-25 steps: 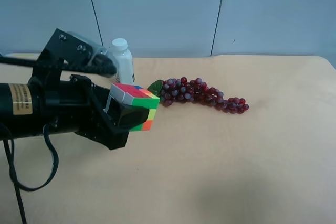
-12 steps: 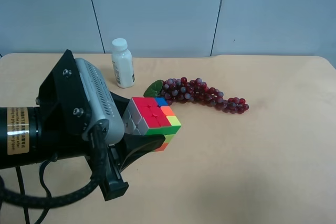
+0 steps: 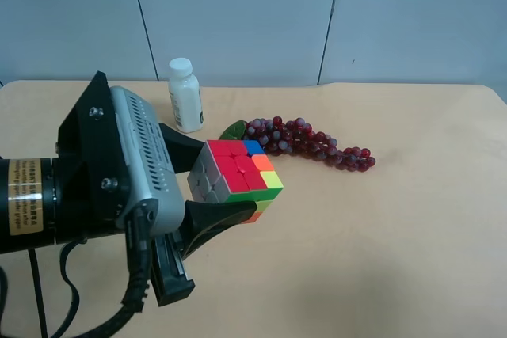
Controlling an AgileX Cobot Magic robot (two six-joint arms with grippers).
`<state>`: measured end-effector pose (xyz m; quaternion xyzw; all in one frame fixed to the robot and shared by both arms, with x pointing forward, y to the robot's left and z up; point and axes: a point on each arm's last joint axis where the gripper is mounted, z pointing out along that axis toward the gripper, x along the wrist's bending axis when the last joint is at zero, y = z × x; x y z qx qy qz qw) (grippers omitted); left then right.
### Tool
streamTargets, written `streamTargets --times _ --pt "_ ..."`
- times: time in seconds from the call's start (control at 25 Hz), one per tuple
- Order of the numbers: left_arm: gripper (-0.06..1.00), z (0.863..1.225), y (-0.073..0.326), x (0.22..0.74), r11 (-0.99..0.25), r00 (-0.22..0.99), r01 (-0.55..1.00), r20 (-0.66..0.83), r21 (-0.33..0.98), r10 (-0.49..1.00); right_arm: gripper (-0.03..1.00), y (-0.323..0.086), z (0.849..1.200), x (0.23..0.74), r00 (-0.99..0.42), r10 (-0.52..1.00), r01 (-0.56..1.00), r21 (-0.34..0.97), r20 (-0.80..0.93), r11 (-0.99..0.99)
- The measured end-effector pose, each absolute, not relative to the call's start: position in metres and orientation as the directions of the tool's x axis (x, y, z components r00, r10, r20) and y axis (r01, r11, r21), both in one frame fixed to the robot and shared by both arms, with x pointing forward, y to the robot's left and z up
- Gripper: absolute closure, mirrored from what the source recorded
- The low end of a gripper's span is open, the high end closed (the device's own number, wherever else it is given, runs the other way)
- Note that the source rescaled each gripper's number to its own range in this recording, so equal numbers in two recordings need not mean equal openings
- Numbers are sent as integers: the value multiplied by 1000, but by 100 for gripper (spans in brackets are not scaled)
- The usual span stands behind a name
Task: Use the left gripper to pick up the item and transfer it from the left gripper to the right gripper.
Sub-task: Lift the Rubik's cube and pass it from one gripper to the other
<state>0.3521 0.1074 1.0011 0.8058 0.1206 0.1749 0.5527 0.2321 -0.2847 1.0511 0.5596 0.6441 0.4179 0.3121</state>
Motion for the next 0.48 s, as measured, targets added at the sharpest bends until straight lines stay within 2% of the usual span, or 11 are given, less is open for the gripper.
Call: streamTargets --times 0.16,0.48 --pt "94 994 102 354 -368 917 -10 155 930 366 -3 -285 1051 232 -179 982 460 888 66 24" --pt "94 995 94 353 -296 929 -60 162 953 332 -3 -284 1051 232 -181 981 460 888 72 20"
